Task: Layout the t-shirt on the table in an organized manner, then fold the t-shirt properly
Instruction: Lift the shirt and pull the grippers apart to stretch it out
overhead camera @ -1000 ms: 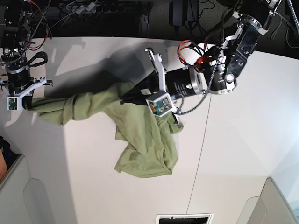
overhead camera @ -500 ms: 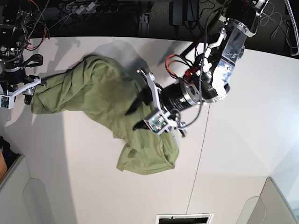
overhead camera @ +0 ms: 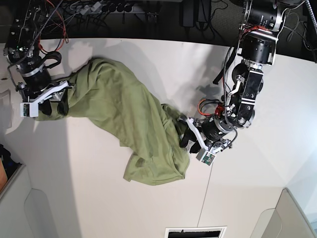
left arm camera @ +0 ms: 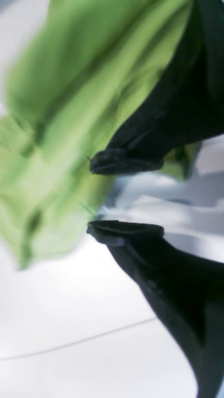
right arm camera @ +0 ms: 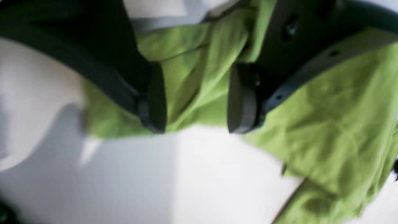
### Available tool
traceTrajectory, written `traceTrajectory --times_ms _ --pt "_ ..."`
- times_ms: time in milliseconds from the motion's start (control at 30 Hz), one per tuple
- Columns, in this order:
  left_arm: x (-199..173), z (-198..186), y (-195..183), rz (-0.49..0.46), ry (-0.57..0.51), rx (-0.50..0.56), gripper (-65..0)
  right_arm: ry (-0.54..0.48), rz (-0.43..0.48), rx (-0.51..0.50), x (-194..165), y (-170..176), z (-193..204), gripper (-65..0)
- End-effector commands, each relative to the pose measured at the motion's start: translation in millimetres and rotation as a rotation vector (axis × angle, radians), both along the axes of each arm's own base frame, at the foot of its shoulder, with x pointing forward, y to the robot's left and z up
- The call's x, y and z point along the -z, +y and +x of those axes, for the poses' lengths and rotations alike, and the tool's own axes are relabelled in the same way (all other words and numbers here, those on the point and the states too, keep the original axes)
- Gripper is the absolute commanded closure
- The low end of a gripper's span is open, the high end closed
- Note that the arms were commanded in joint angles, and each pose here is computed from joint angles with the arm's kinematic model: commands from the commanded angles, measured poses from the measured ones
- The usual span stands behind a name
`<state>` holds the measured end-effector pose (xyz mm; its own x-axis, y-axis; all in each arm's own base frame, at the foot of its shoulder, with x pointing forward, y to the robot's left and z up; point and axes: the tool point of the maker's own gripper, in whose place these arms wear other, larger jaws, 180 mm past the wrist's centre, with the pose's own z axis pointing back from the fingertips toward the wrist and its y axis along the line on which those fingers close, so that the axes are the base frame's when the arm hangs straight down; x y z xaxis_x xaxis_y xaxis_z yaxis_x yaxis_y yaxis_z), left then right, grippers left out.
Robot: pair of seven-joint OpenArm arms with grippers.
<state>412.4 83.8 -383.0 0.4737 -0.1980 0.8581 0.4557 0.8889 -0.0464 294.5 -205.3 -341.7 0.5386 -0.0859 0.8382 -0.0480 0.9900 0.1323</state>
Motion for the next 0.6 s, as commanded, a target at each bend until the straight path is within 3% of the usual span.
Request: traceTrajectory --times_ms 0,200,267,367,467,567 --pt "-17.9 16.3 -2.2 -0.028 -0.057 -0.006 -27.5 -0.026 -0.002 -0.013 -4.9 1.4 4.8 -31.0" --pt "-5.0 16.3 -12.6 -0.057 -0.029 -0.011 -27.5 0.090 -0.007 -0.075 39.0 23.6 -6.1 -31.0" --pt "-6.0 16.4 -17.6 -0.067 -0.030 -0.008 -24.0 0.114 0.003 -0.087 49.1 29.2 -9.2 -30.8" --pt "-7.7 17.5 -21.2 -0.068 -0.037 -0.004 -2.0 0.124 -0.017 -0.093 57.6 29.7 -11.1 -18.5" --pt "-4.9 17.5 -17.5 -0.020 -0.042 0.005 0.0 0.110 -0.062 -0.092 58.2 24.3 -9.6 0.0" --pt "-1.4 18.3 1.1 0.036 -0.041 -0.012 0.0 0.097 -0.116 -0.088 56.4 15.9 -7.7 0.0"
